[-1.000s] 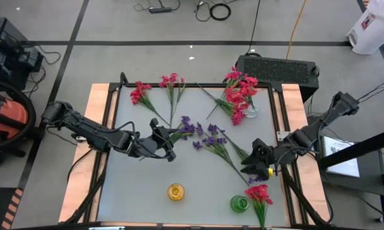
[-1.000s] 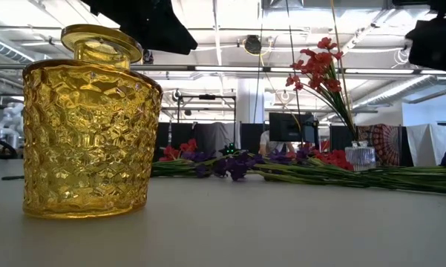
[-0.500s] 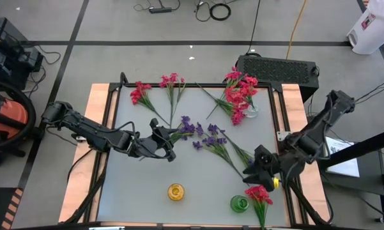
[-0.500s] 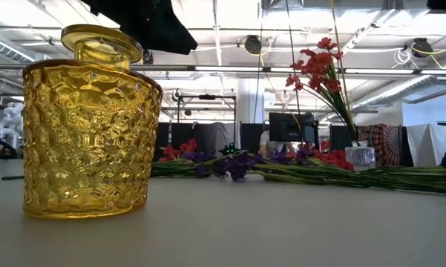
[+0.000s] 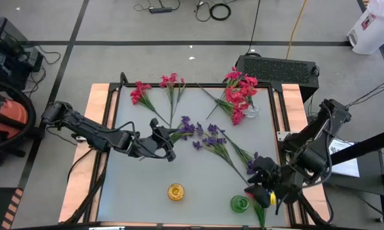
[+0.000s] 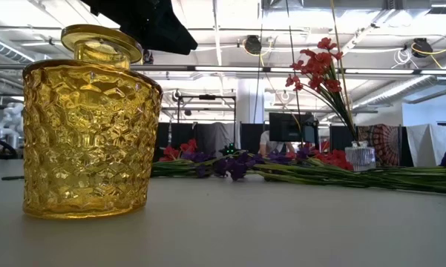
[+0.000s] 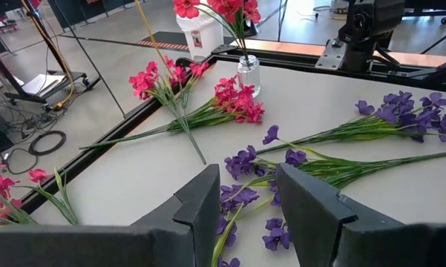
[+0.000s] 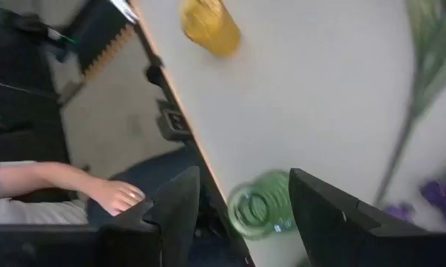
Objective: Sort flowers into vase by color
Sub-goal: Put the bottom red flower into the transparent vase
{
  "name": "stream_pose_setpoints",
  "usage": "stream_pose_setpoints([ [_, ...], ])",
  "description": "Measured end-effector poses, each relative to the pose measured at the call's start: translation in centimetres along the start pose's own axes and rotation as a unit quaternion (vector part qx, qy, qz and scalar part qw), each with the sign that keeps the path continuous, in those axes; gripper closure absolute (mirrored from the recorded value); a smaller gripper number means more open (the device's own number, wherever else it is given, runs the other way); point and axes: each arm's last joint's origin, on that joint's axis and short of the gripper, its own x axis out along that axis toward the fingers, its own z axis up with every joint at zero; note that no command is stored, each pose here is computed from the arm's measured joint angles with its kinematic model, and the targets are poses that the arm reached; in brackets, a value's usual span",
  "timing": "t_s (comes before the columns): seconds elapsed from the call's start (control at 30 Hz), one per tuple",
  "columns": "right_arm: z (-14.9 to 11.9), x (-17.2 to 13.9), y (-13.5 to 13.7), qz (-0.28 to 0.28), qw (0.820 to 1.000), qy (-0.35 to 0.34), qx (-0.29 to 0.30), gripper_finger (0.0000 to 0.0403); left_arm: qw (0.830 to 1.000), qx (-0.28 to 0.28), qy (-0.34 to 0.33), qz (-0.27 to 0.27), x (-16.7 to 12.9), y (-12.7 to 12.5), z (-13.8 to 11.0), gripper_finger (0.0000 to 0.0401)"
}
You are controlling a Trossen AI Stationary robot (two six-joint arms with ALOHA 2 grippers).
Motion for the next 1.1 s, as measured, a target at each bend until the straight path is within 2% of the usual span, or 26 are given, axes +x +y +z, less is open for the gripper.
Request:
stream_pose_setpoints([
  [0.23, -0.9, 1.4, 0.1, -0.1, 0.993, 0.061, 0.028, 0.0203, 1.0, 0.0, 0.0, 0.0, 0.0, 0.0, 0.0, 0.0257],
  [0.37, -1.5, 2.2, -0.2, -0.139, 0.984, 0.098, 0.049, 0.0203, 1.0, 0.0, 0.0, 0.0, 0.0, 0.0, 0.0, 0.0257],
  [0.67, -2.3, 2.4, -0.1, -0.155, 0.978, 0.096, 0.105, 0.0203, 1.0, 0.0, 0.0, 0.0, 0.0, 0.0, 0.0, 0.0257],
  [1.1, -5.1, 3.1, -0.1, -0.206, 0.957, 0.082, 0.188, 0.0203, 1.0, 0.0, 0.0, 0.0, 0.0, 0.0, 0.0, 0.0257],
])
